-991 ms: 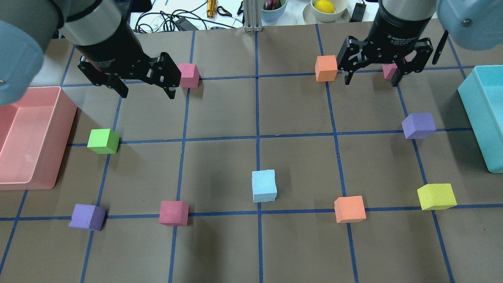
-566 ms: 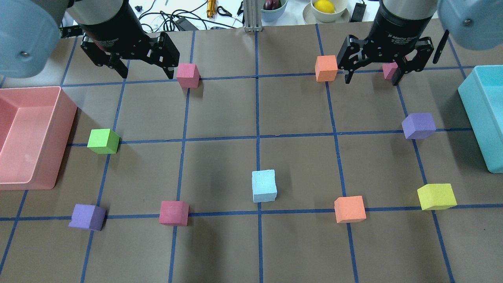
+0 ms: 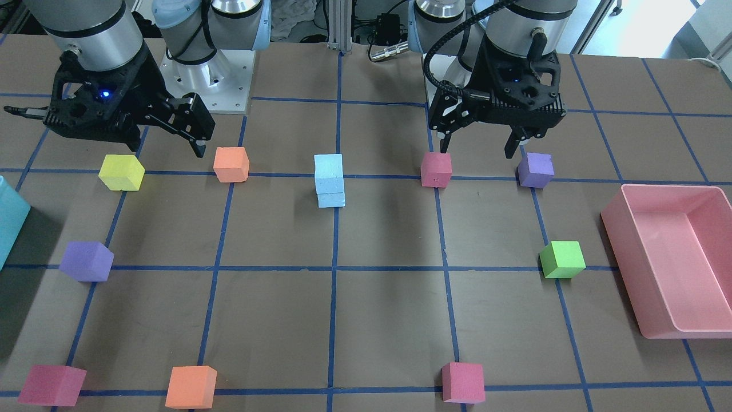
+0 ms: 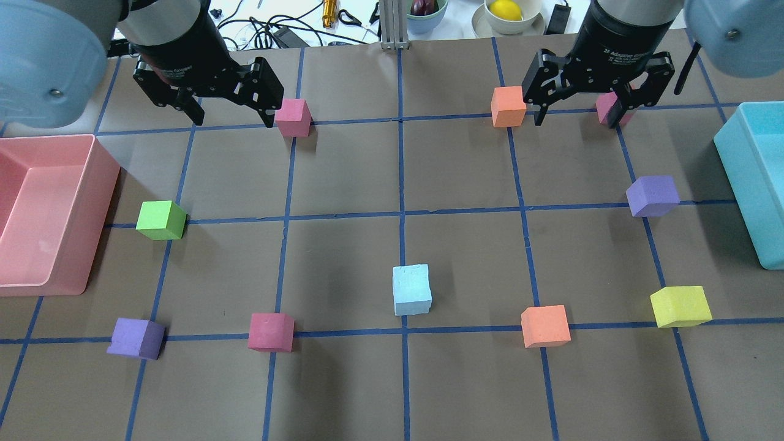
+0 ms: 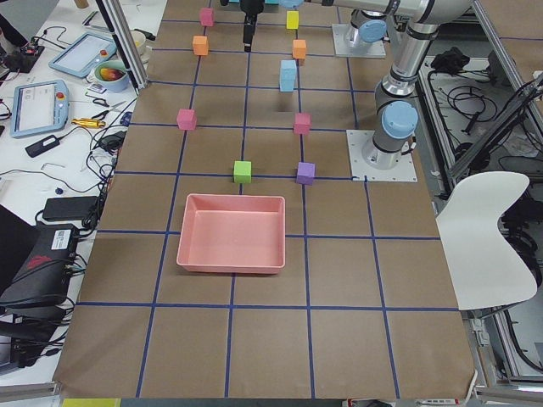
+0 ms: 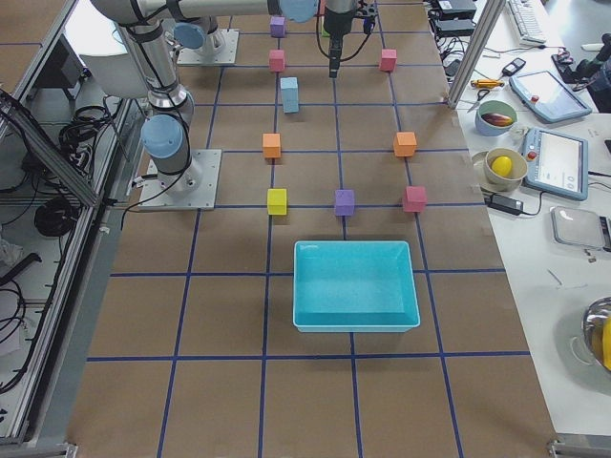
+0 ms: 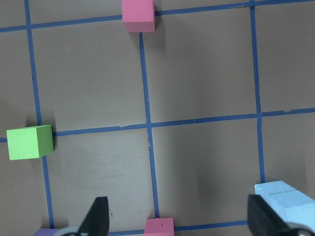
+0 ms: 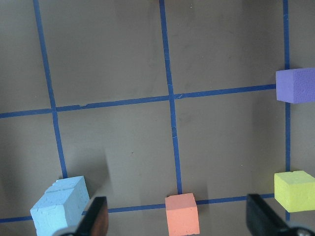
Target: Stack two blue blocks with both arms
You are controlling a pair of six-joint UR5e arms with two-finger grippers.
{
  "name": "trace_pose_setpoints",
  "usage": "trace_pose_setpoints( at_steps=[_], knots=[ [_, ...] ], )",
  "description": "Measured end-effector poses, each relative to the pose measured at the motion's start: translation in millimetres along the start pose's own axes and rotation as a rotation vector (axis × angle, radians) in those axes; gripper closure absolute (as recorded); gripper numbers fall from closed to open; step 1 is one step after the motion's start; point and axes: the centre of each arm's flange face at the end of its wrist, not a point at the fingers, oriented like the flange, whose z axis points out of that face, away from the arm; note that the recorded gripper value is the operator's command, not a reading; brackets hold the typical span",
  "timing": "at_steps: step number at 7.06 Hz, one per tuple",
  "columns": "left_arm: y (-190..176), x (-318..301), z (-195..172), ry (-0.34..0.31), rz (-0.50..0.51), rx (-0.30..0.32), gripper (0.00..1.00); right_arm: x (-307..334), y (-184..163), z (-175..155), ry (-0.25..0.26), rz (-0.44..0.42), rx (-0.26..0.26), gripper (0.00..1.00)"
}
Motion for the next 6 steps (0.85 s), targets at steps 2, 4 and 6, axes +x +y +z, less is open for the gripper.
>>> trace_pose_setpoints(
  at_steps=[2, 4, 6],
  knots=[
    [1.8, 0.0, -2.4, 0.000, 0.003, 0.001, 0.00, -1.9, 2.2, -2.4, -0.003, -0.045, 0.004, 0.00],
    [2.0, -0.1, -5.7, 0.001, 0.004, 0.007, 0.00, -2.5, 2.6, -0.9, -0.004, -0.066, 0.002, 0.00],
    [2.0, 0.2, -6.3, 0.003, 0.004, 0.008, 0.00, -1.9, 2.0, -4.5, -0.005, -0.064, 0.014, 0.00]
  ],
)
